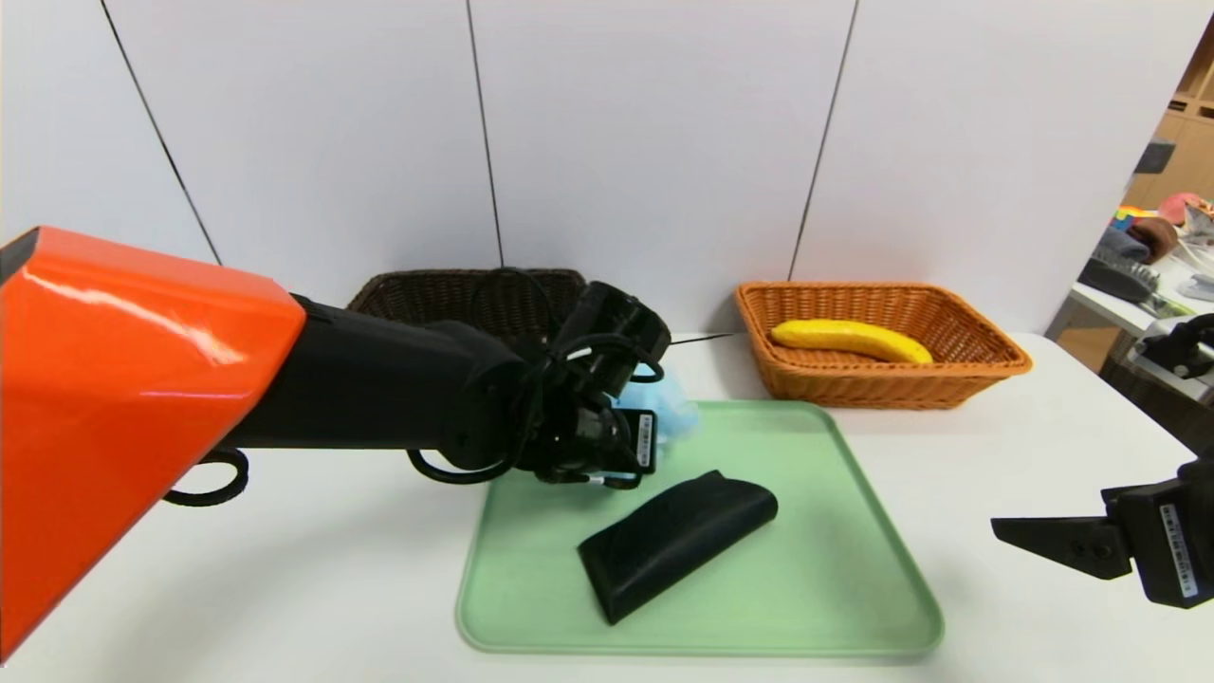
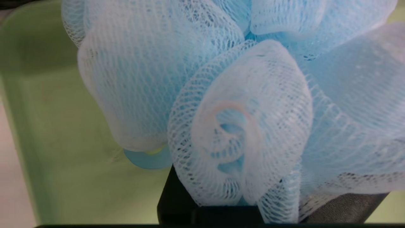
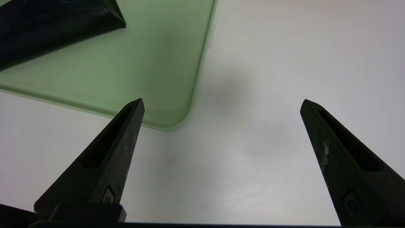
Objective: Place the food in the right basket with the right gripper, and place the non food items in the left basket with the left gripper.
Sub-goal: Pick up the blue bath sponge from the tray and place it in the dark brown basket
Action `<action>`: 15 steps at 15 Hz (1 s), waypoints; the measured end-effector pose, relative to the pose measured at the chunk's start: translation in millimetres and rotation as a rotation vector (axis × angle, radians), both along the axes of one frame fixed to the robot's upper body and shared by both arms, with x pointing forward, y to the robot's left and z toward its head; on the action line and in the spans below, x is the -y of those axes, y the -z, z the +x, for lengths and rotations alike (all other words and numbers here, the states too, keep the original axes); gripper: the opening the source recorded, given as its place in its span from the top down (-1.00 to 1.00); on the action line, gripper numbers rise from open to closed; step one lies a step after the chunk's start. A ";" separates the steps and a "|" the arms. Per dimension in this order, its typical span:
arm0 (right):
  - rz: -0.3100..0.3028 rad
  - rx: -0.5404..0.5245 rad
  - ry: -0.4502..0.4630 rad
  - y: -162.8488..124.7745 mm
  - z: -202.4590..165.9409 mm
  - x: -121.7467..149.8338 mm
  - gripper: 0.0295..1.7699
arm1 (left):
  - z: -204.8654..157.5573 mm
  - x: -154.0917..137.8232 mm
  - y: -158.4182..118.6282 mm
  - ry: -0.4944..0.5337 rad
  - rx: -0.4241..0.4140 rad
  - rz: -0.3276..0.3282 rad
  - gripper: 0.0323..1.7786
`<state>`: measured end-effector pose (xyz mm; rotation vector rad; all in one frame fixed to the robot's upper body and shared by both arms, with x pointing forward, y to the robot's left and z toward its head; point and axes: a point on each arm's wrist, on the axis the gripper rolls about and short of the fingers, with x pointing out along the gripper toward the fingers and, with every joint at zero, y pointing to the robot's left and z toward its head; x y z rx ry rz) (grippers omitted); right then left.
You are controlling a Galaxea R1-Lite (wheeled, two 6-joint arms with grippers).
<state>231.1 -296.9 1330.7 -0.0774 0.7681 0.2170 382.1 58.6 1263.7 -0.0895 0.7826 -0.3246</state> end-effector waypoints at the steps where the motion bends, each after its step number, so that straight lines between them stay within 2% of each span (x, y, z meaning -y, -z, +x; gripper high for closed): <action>1: 0.000 -0.001 0.001 0.1 -0.1 0.2 -0.92 | -1.4 -1.3 -4.1 0.001 0.007 -0.006 0.68; 9: 0.001 0.001 -0.001 0.0 -0.2 0.2 -0.92 | -18.3 -21.1 -64.4 0.013 0.138 -0.095 0.68; 13: 0.000 -0.002 0.000 0.9 -0.5 0.3 -0.93 | -1.6 -46.7 -83.2 -0.053 0.196 -0.108 0.68; 15: 0.001 -0.004 -0.002 1.6 -0.4 0.2 -0.93 | 11.9 -63.6 -89.9 -0.089 0.229 -0.091 0.68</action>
